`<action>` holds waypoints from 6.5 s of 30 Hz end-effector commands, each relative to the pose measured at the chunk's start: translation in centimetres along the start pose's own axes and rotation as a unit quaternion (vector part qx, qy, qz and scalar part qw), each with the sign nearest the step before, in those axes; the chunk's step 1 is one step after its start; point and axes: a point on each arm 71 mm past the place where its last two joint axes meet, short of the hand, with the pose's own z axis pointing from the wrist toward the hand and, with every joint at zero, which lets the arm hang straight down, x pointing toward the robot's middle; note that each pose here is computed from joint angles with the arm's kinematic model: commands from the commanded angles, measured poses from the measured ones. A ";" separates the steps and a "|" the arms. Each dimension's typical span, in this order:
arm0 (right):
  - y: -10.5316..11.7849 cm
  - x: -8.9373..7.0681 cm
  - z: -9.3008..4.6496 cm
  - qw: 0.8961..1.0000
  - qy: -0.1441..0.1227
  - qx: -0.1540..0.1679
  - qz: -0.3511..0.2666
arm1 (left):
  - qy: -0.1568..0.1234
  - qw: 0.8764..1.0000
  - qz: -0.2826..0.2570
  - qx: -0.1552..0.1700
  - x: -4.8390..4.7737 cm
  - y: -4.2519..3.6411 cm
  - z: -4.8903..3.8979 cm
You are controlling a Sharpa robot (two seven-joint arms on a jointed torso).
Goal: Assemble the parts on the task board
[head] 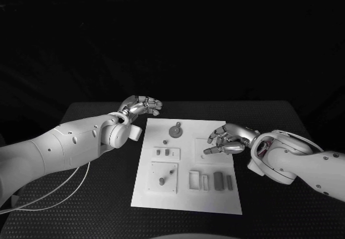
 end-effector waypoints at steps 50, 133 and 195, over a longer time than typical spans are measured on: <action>-2.6 6.3 -2.4 0.958 0.192 0.214 -0.001 | 0.017 1.000 -0.012 0.000 0.59 0.05 -0.32; 1.8 8.7 0.5 0.939 0.246 0.204 0.123 | 0.019 1.000 -0.012 -0.005 0.59 0.12 -0.30; 1.6 10.0 1.4 0.947 0.247 0.193 0.075 | 0.021 1.000 -0.013 -0.007 0.55 0.15 -0.37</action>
